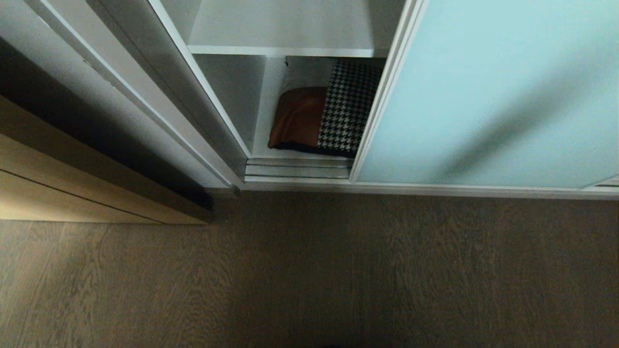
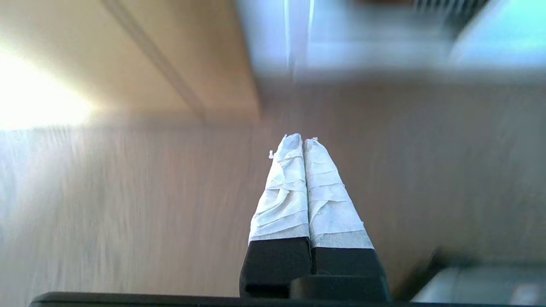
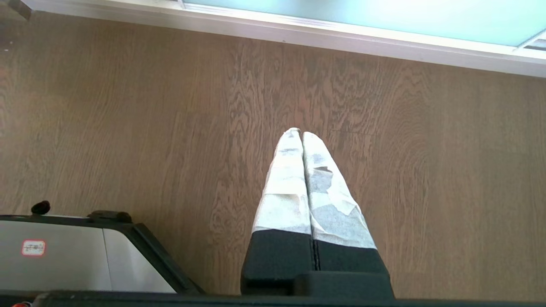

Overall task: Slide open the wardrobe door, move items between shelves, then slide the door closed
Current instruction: Close the door

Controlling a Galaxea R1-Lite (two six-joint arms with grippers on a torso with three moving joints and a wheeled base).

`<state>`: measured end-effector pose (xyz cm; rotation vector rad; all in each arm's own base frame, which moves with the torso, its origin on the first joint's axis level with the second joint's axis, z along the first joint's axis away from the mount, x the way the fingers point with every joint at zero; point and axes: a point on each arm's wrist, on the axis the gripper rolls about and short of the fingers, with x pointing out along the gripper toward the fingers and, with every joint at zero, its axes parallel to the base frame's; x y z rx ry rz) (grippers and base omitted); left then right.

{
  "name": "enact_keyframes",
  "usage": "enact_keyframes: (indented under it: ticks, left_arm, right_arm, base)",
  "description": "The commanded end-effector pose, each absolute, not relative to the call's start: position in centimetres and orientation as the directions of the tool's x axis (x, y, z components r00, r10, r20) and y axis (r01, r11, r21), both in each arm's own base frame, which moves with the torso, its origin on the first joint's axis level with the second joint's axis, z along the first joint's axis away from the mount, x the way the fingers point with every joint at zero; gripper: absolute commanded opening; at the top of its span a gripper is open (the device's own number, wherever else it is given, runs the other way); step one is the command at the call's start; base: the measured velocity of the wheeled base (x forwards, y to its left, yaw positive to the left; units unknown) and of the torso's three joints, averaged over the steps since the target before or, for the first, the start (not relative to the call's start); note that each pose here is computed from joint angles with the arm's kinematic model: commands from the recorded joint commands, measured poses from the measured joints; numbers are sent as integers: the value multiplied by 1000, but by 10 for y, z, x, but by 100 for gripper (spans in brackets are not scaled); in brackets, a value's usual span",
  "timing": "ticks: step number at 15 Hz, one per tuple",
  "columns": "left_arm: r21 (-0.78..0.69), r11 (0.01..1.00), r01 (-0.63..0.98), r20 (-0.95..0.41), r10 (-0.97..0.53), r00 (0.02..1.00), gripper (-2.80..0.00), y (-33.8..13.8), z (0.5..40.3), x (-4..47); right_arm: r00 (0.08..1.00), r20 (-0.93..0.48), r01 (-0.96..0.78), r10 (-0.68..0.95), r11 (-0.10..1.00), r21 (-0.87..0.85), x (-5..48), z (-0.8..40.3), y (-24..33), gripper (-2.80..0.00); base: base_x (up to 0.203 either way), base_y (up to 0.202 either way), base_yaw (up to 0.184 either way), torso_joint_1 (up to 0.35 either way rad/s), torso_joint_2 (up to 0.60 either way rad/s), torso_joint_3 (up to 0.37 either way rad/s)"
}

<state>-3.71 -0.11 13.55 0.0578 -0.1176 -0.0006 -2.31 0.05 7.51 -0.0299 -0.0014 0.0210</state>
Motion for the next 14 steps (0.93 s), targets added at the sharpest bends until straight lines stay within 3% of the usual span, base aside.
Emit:
enact_keyframes:
  ticks: [1, 4, 7, 11, 14]
  left_arm:
    - [54, 999, 8, 162, -16, 987, -280, -1, 201, -34]
    - [47, 995, 85, 223, -93, 970, -280, -3, 308, -5]
    - [32, 981, 189, 215, -192, 958, -280, -4, 376, 58]
    - [-31, 898, 439, 213, -423, 881, -280, -8, 434, 133]
    - [-122, 691, 713, 168, -693, 701, -280, -20, 447, 171]
  right_arm:
    - [1000, -3, -22, 21, 999, -31, -23, 75, 0, -280]
    - [1000, -3, -22, 21, 999, -31, -23, 75, 0, -280]
    - [1000, -3, -22, 21, 999, -31, -23, 75, 0, -280]
    - [1000, -3, -22, 21, 999, -31, -23, 75, 0, -280]
    - [1000, -3, -21, 21, 999, -31, -23, 75, 0, -280]
  base:
    - [0, 0, 0, 0, 0, 0]
    - [0, 0, 0, 0, 0, 0]
    - [0, 0, 0, 0, 0, 0]
    - [0, 0, 0, 0, 0, 0]
    - [0, 0, 0, 0, 0, 0]
